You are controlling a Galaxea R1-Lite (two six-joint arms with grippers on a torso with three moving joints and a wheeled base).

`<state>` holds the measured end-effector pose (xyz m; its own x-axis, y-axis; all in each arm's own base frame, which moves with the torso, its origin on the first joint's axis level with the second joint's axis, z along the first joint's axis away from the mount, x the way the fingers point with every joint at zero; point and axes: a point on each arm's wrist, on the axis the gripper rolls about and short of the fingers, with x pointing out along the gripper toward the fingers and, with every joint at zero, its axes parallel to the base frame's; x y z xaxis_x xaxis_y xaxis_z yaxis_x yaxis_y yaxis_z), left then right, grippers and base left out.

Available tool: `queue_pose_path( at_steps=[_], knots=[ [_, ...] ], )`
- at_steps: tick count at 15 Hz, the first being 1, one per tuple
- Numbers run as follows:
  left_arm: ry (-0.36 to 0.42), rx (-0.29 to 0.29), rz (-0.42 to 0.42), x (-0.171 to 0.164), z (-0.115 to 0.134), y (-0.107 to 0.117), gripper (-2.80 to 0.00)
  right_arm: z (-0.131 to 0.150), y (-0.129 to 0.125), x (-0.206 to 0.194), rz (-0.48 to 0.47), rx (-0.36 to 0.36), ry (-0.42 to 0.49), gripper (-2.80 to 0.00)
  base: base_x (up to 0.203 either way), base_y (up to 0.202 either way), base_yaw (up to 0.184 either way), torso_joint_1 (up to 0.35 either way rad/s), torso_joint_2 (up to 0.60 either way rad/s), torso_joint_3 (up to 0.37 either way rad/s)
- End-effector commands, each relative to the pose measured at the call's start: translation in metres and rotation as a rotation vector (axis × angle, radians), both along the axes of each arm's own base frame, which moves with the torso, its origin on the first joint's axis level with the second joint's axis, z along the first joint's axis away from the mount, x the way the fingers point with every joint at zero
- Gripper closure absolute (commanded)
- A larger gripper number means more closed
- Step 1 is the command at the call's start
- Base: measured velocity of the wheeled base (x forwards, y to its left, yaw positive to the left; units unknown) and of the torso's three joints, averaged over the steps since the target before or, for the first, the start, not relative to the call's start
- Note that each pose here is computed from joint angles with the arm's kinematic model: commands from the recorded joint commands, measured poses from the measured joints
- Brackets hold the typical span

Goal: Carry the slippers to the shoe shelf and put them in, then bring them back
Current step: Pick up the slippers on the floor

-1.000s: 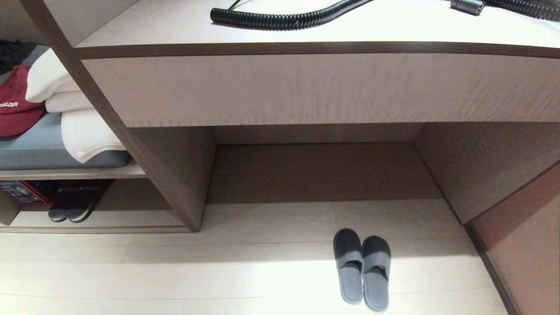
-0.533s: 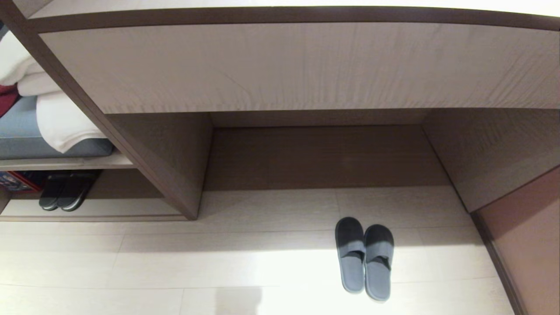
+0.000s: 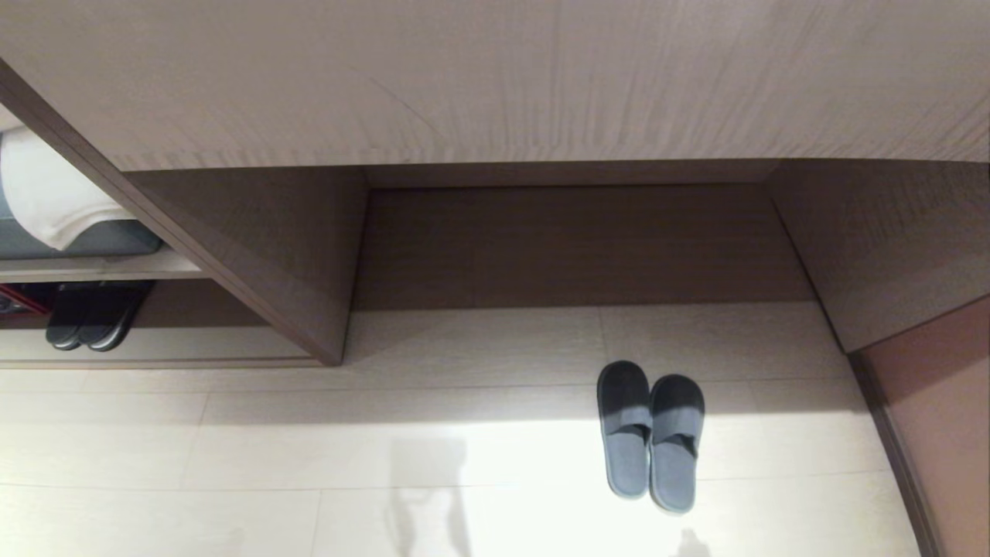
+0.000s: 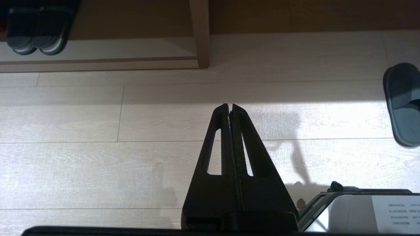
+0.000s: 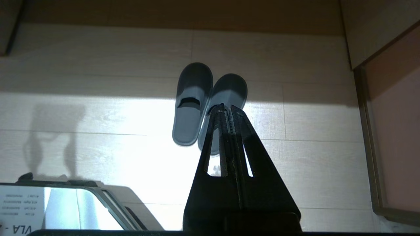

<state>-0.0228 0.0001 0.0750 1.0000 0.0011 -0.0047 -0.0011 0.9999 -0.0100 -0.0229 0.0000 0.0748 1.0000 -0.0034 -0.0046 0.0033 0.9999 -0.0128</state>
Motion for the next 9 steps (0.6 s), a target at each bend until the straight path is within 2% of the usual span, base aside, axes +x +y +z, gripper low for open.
queue_pose_path(
  at_steps=[1, 9],
  knots=[
    [0.0, -0.001, 0.0, 0.0, 0.0, 0.0, 0.0, -0.0001, 0.0, -0.0001, 0.0, -0.001, -0.002, 0.0, 0.0, 0.0, 0.0, -0.001, 0.0, -0.201],
    [-0.002, -0.001, 0.0, 0.0, 0.0002, 0.0, 0.0, -0.0001, 0.0, -0.0001, 0.0, 0.002, -0.002, 0.0, 0.0, 0.0, 0.0, 0.002, 0.0, -0.197]
  ],
)
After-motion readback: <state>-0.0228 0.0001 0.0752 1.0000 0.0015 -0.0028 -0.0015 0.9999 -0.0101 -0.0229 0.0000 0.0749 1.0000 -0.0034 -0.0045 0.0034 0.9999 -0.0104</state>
